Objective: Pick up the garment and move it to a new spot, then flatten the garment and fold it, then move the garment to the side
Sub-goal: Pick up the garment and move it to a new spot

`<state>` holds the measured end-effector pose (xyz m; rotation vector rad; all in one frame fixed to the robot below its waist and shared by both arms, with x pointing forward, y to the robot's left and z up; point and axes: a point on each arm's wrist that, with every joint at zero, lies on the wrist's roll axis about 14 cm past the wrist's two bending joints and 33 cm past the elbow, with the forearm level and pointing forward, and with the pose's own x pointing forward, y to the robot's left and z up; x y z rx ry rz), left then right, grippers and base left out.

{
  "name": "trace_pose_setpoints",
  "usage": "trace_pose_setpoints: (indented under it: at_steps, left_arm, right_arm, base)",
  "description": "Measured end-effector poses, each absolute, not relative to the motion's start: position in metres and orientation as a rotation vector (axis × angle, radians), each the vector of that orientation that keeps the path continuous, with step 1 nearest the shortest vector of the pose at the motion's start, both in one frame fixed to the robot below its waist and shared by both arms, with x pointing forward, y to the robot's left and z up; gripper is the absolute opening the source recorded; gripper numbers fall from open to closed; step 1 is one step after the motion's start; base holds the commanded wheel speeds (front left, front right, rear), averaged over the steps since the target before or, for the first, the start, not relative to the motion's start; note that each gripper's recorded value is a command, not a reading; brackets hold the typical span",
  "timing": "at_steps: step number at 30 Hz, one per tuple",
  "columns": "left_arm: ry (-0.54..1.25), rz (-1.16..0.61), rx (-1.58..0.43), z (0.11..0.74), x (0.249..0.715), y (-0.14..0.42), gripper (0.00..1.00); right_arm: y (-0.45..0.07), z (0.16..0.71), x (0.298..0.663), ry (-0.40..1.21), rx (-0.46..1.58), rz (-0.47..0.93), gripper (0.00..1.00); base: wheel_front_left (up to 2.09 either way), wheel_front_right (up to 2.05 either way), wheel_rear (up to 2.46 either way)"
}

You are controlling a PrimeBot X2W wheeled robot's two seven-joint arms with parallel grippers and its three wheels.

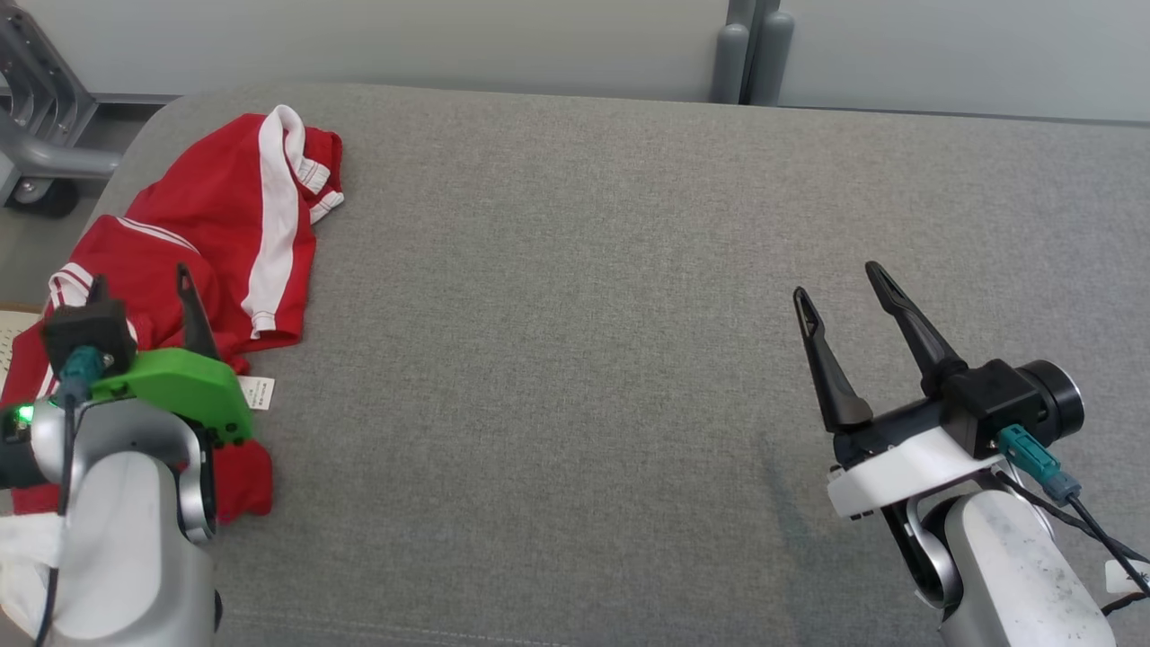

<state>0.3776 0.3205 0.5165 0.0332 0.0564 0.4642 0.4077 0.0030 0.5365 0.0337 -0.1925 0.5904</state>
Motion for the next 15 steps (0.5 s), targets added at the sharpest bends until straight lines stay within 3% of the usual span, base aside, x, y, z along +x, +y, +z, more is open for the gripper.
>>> trace_pose_setpoints:
  at_steps: [15]
  left_arm:
    - [0.357,0.555,-0.111,0.465,0.399,0.358,1.00]
  right_arm:
    - [0.003,0.521,0.427,-0.173,0.014,0.609,1.00]
  base:
    - [0.00,0.00,0.00]
